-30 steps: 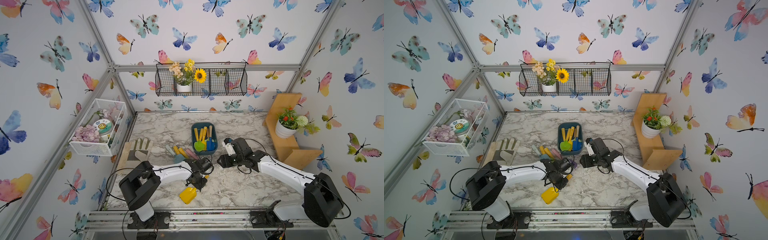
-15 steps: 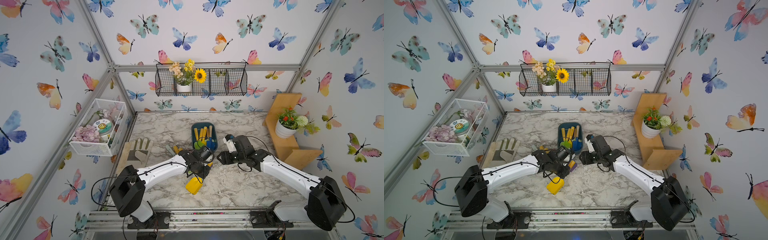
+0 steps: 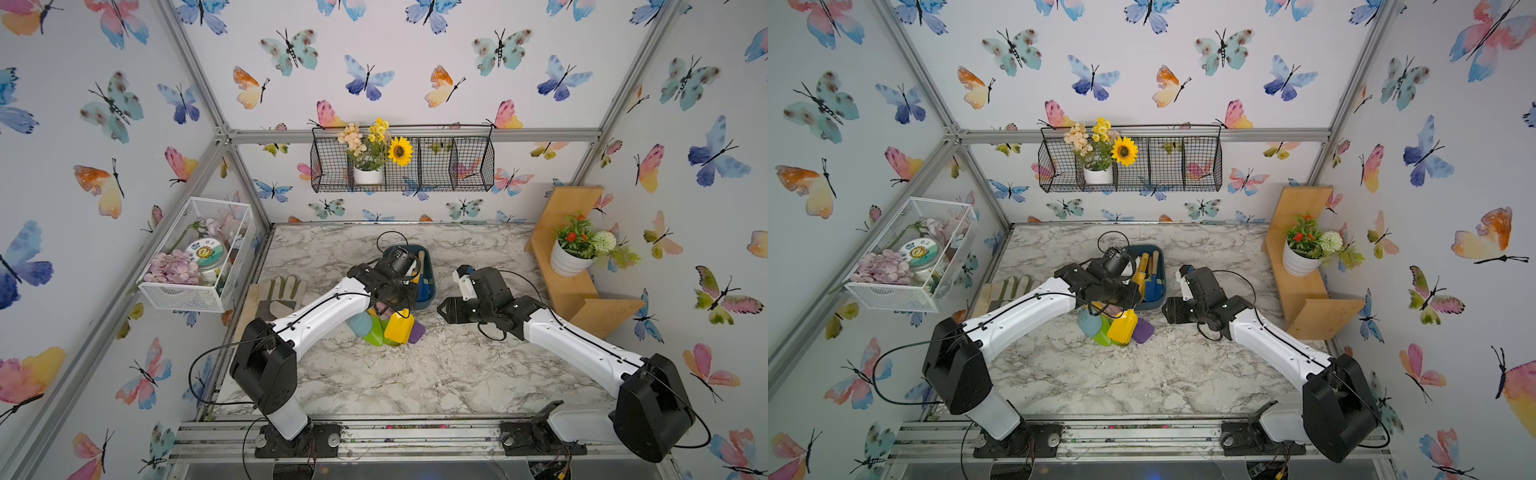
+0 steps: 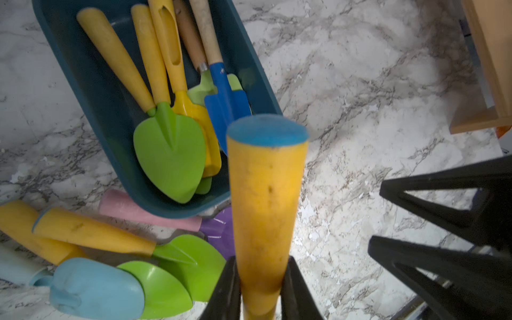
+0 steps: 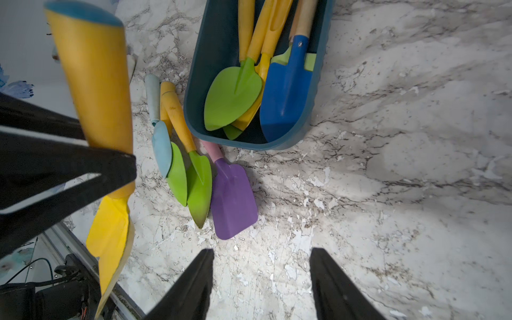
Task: Put the shovel into the storage box
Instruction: Pick up the shovel from the center of the board, then place the shovel in the storage box, then pick up the shovel from the center of the board.
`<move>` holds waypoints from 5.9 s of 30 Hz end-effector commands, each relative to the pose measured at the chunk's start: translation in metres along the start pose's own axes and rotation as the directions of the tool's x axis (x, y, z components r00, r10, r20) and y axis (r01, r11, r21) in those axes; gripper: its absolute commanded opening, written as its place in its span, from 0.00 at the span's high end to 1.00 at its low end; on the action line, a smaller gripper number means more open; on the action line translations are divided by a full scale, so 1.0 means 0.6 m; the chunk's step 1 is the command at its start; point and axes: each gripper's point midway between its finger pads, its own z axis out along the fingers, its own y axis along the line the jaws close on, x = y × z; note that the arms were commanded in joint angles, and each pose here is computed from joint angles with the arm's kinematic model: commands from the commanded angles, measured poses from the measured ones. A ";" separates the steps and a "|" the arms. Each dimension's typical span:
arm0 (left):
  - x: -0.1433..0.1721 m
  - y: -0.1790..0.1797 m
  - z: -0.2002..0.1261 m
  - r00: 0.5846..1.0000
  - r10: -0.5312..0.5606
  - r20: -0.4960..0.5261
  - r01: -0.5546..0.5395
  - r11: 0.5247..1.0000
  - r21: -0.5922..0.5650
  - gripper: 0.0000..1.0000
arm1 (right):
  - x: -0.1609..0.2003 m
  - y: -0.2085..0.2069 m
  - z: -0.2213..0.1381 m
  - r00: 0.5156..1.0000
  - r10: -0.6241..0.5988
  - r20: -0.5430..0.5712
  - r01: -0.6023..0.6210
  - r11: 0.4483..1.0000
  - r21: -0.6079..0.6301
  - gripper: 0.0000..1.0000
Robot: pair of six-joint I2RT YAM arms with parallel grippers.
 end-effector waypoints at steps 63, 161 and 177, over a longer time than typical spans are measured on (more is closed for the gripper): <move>-0.160 0.204 0.195 0.951 -0.265 0.159 0.299 0.920 -0.255 0.70 | 0.027 -0.039 -0.005 0.996 0.086 -0.002 -0.085 0.993 0.077 0.40; 0.120 0.391 0.057 0.666 -0.718 0.205 0.746 0.643 -0.171 0.59 | 0.064 0.135 0.090 0.982 -0.135 -0.133 0.109 0.977 -0.182 0.44; 0.136 0.401 0.085 0.663 -0.726 0.184 0.748 0.634 -0.195 0.67 | 0.063 0.129 0.089 0.983 -0.129 -0.134 0.108 0.982 -0.157 0.44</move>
